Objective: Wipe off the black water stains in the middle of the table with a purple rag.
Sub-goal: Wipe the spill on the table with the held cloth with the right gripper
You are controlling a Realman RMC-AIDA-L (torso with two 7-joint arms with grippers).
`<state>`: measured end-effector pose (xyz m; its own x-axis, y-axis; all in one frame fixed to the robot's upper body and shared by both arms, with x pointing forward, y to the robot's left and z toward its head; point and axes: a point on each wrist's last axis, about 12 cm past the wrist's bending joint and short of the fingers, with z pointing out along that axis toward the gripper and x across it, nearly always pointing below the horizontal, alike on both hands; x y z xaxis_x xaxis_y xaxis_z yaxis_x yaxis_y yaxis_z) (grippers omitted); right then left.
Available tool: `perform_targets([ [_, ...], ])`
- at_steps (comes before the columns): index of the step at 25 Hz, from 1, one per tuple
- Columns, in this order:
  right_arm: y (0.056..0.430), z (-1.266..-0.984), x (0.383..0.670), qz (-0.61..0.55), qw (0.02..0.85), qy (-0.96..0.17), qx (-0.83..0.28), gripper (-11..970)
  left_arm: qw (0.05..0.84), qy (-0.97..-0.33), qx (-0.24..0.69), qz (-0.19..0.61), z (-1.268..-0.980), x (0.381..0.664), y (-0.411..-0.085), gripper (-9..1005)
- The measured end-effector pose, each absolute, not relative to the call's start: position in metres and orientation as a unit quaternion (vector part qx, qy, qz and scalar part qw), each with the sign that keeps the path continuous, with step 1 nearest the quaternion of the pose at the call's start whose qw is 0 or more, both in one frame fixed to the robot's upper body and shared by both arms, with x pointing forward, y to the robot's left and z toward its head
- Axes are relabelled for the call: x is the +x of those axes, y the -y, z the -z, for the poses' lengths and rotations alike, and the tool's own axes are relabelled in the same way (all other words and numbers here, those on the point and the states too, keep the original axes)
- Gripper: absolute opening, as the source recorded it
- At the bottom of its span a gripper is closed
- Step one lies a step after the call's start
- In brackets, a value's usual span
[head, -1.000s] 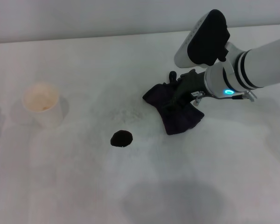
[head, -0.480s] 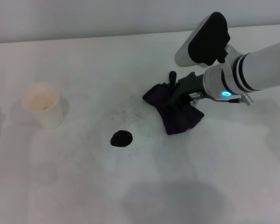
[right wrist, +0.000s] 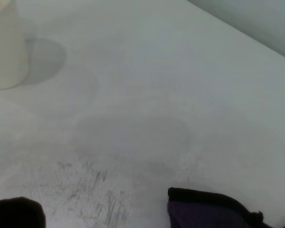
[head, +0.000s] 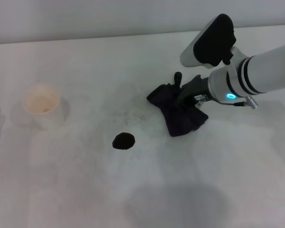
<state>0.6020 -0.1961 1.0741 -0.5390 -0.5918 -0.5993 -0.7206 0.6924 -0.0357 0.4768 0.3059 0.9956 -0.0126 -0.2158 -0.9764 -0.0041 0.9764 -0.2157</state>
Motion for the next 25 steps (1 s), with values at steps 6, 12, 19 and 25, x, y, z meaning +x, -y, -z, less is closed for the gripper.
perform_targets([
  [6, 0.198, -1.073, 0.602, -0.107, 0.293, -0.873, -0.376, 230, 0.698, -0.707, -0.078, 0.076, -0.996, 0.477, -0.306, 873],
  [12, 0.197, -1.078, 0.603, -0.112, 0.292, -0.870, -0.382, 95, 0.697, -0.708, -0.078, 0.075, -0.995, 0.476, -0.306, 873],
  [19, 0.181, -1.094, 0.596, -0.155, 0.283, -0.840, -0.436, 95, 0.697, -0.709, -0.077, 0.078, -0.995, 0.475, -0.306, 873],
  [25, 0.161, -1.093, 0.579, -0.222, 0.265, -0.797, -0.495, 96, 0.697, -0.709, -0.076, 0.084, -0.995, 0.476, -0.302, 873],
])
